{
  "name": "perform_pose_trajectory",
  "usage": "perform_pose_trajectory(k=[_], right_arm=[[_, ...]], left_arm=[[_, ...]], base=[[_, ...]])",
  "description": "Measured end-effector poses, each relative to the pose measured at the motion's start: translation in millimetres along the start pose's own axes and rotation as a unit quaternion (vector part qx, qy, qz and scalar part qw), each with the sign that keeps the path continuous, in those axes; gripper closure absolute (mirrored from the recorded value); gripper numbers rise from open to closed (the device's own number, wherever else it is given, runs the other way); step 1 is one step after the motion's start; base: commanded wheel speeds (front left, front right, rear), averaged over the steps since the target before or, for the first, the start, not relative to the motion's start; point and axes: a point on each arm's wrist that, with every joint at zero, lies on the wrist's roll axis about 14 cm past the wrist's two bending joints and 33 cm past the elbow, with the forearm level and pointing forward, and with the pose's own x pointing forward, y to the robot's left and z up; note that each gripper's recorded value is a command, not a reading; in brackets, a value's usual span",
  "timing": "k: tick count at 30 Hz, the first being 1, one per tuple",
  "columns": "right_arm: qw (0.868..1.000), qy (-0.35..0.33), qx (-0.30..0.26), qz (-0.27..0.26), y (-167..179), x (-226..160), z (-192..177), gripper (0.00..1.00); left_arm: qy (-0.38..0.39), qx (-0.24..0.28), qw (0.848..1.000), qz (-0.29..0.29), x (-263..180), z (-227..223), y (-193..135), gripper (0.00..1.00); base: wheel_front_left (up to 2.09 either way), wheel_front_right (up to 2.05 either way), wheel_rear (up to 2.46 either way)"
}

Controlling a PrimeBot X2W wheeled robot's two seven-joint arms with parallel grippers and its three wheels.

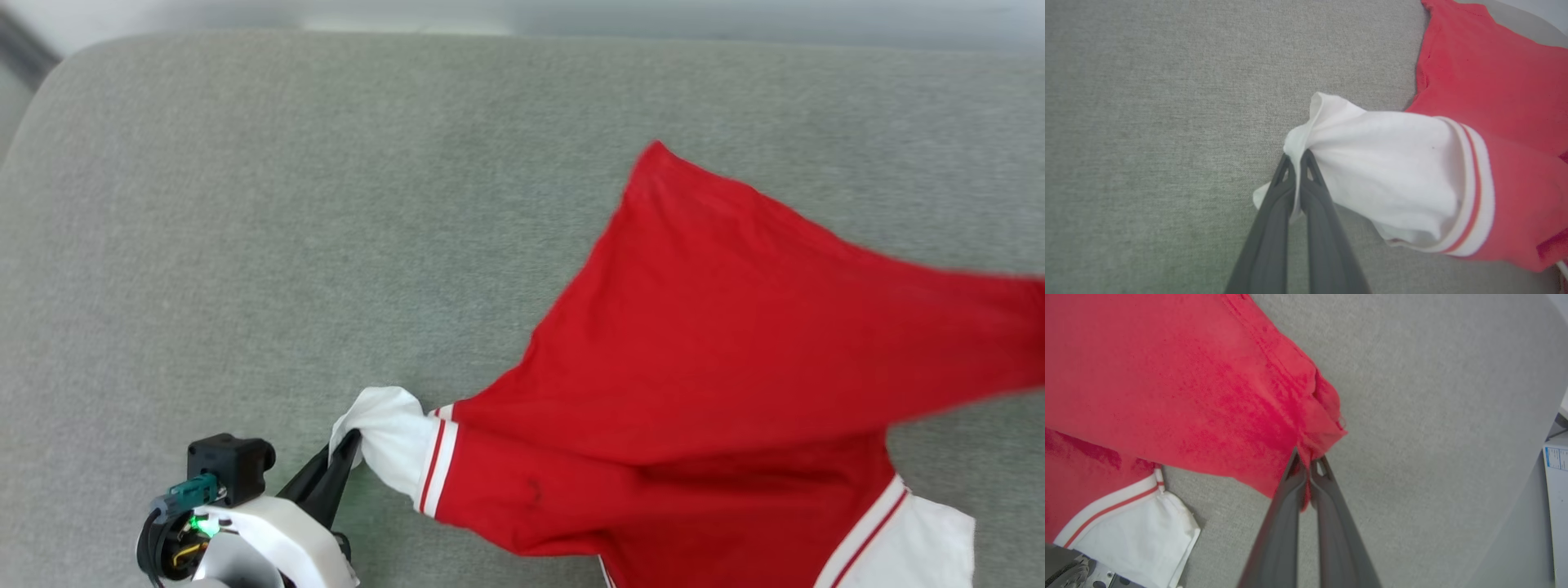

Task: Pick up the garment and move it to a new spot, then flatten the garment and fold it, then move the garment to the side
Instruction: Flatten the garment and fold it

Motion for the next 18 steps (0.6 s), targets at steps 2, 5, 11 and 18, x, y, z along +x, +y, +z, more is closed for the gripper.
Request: perform_pose_trajectory(k=[2, 5, 11, 18], right_arm=[[1.0, 0.021, 0.022, -0.003, -1.6, -9.2, -32.4, 1.0], [0.997, 0.051, 0.059, 0.001, 4.1, -18.4, -79.7, 1.0], [0.982, 0.139, 0.119, 0.034, 42.3, -21.8, -174.3, 1.0], [0.976, 0.131, 0.169, 0.039, 61.2, -12.1, -197.4, 0.52]], left_arm=[[-0.001, 0.003, 1.0, -0.007, -1.1, 0.6, -4.0, 1.0], [-0.004, 0.007, 1.0, -0.014, -2.1, 3.2, -8.7, 1.0], [-0.007, 0.011, 1.0, -0.021, -2.0, 6.7, -12.4, 1.0], [0.003, 0.012, 1.0, -0.02, 0.3, 1.9, -11.4, 1.0]], base=[[0.0, 0.0, 0.0], [0.0, 0.0, 0.0], [0.0, 0.0, 0.0], [0.0, 0.0, 0.0]])
